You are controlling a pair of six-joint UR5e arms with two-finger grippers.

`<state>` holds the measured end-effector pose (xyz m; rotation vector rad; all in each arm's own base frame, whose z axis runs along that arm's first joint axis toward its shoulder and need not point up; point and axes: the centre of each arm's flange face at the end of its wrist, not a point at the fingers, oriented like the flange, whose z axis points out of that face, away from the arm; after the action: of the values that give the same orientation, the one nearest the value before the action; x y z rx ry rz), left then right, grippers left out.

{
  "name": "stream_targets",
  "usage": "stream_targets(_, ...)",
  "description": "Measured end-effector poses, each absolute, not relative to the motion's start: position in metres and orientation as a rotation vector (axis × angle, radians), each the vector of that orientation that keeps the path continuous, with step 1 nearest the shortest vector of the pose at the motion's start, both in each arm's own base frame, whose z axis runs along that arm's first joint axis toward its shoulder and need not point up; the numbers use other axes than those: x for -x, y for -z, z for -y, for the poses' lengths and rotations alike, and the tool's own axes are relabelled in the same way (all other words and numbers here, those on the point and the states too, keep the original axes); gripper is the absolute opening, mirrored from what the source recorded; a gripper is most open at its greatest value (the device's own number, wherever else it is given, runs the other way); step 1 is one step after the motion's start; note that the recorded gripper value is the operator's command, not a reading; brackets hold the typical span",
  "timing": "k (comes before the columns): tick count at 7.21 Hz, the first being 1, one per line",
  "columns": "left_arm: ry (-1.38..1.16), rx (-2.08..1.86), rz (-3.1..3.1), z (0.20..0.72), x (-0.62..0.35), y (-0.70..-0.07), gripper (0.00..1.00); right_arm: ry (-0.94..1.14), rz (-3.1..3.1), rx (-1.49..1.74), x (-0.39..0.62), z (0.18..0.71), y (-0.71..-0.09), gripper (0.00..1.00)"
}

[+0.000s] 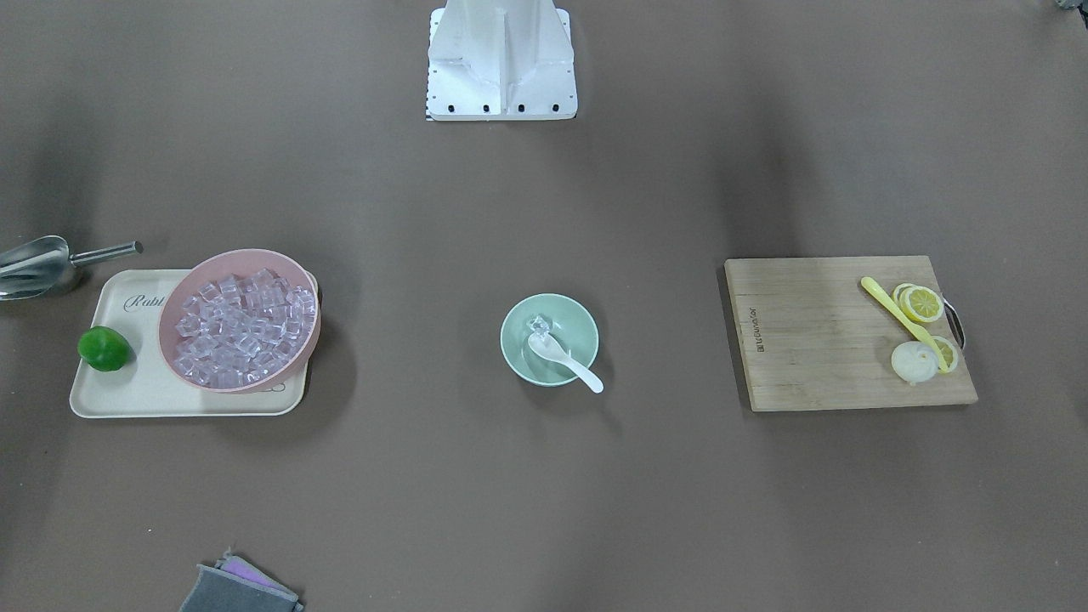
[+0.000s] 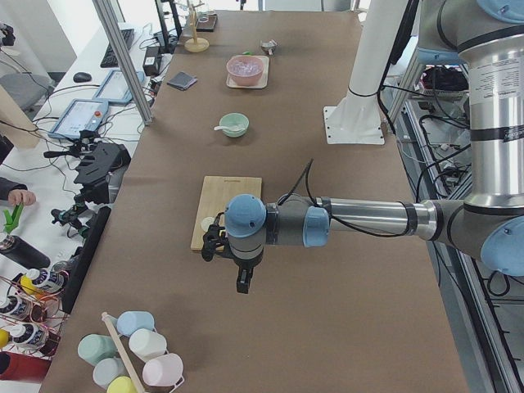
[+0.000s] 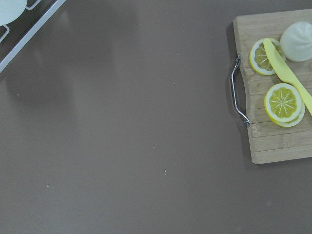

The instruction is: Put spoon and ice into bowl

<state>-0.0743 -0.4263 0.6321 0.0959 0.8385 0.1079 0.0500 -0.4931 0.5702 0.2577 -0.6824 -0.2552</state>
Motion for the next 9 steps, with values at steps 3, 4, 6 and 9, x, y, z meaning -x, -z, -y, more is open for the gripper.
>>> stream_targets(3,-0.099,-0.078,-0.841,0.423,0.074,-0.64,0.99,0.169,0.685,-0.123,-0.083,0.396,-0.644,1.0)
stream_targets(4,-0.092,-0.063,-0.843,0.421,0.074,-0.648,0.99,0.16,0.689,-0.104,-0.085,0.385,-0.654,1.0)
stream_targets(6,-0.088,-0.053,-0.845,0.42,0.074,-0.657,0.99,0.145,0.717,-0.062,-0.083,0.375,-0.677,1.0)
stream_targets(9,-0.097,-0.069,-0.843,0.423,0.074,-0.65,0.99,0.14,0.779,-0.051,-0.078,0.376,-0.684,1.0)
